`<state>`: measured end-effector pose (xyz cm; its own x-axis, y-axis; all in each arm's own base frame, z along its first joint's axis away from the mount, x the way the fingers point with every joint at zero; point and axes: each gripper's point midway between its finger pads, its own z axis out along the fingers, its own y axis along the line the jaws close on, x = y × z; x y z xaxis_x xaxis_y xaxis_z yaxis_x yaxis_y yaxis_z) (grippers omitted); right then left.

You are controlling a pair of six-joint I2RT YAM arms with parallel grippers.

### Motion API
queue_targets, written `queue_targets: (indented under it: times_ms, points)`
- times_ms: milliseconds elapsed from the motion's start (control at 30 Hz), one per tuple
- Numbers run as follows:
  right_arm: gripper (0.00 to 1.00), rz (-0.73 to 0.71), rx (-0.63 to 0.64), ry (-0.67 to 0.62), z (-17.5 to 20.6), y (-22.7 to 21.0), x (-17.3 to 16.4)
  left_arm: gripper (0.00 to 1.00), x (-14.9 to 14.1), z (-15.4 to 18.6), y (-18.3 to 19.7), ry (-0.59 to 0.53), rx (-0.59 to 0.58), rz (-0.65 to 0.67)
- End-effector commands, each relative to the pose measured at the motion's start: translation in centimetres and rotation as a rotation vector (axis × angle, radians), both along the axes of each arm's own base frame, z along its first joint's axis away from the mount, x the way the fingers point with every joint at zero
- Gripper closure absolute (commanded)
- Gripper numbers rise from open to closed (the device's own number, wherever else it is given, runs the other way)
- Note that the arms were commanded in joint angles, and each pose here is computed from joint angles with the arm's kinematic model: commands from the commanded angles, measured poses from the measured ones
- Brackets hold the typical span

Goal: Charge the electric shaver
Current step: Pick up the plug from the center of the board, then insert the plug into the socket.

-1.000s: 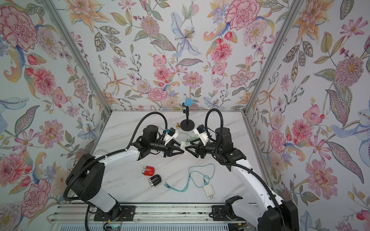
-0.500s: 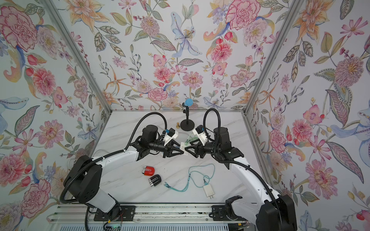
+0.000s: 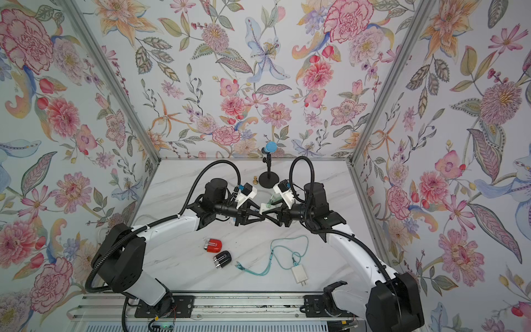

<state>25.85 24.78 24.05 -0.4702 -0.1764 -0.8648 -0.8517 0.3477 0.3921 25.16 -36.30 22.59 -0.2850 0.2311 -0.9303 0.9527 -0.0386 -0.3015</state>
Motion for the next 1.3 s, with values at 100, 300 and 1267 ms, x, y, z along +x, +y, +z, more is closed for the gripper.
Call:
queue_targets:
  times_ms: [100, 300, 1267]
  points:
    - [0.51, 0.002, 0.016, -0.038, 0.8, 0.1, 0.0, 1.0, -0.9, 2.4, -0.3, -0.06, -0.046, -0.039]
    - [0.68, -0.007, 0.029, -0.053, 1.6, -0.1, -0.3, 1.0, -0.9, 1.8, -0.2, -0.058, -0.034, -0.034]
    - [1.0, -0.386, -0.033, -0.069, -1.0, 0.7, 6.9, 0.25, 6.2, 2.3, 8.0, -0.189, 0.1, 0.505]
